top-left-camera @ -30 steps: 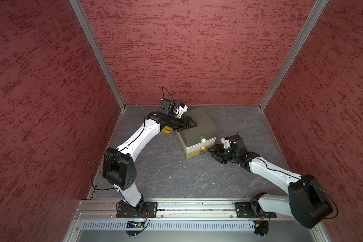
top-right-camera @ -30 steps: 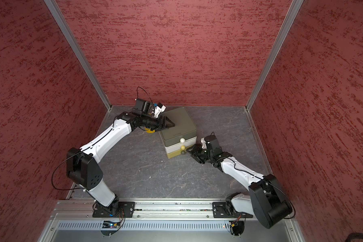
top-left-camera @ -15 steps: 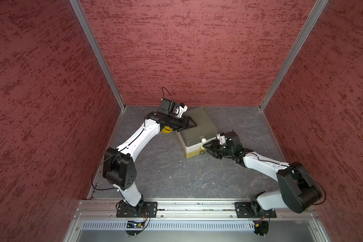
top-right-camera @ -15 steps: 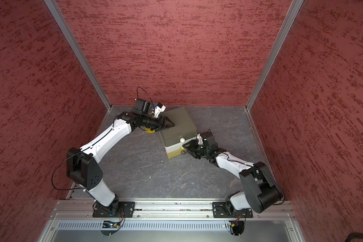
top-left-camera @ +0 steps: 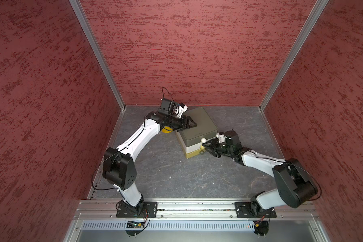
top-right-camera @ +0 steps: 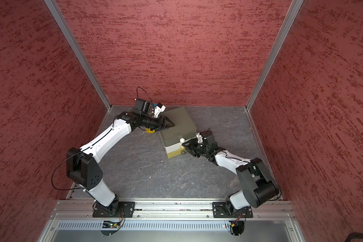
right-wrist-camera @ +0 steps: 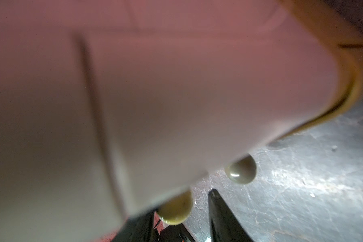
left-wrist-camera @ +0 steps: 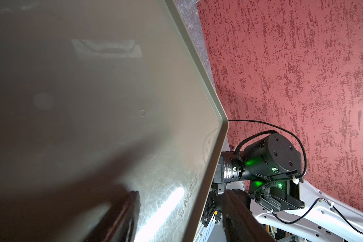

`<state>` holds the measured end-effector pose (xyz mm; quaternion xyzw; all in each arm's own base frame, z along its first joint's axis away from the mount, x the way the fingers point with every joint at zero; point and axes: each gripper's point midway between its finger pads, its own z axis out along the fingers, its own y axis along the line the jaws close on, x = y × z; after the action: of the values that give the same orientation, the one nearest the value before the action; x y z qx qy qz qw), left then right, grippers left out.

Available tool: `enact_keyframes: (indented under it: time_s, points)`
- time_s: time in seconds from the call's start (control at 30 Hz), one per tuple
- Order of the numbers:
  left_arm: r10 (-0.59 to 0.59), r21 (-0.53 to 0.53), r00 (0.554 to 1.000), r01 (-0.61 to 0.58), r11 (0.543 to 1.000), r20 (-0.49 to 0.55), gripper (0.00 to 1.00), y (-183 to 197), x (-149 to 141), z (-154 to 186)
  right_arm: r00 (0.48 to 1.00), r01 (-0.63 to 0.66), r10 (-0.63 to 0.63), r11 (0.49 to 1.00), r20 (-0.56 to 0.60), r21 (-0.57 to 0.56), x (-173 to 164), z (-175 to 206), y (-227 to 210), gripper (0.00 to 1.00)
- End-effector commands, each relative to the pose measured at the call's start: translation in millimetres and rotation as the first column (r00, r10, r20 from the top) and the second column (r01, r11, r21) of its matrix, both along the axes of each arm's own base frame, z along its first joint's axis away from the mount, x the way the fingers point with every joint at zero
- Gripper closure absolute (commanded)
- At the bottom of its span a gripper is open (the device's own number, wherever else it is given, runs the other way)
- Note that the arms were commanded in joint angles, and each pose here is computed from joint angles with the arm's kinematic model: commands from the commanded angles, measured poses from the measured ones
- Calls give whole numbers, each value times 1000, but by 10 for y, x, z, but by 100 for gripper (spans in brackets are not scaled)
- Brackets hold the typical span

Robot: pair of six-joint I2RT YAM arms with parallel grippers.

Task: Take the keys out of the drawer
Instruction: Open the drawer in the storage box.

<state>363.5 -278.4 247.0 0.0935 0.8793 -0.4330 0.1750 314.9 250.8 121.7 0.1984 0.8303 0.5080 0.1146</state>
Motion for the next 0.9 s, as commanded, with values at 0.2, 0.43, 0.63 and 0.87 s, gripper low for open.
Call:
enact_keyframes:
  time_s: [0.2,0.43,0.63,0.87]
  points:
    - [21,87,993,-10,996,-117,35,122,-114,-386,992,-4,-8,996,126,94,91,144,150,58]
    - [19,91,993,-8,996,-119,35,126,-110,-411,989,-6,-12,993,148,121,122,141,189,62]
    - [20,94,993,-9,996,-120,35,143,-110,-417,989,-4,-16,991,146,137,111,88,221,69]
    - [20,93,992,-9,996,-122,35,143,-106,-434,990,16,-35,991,139,132,5,52,134,77]
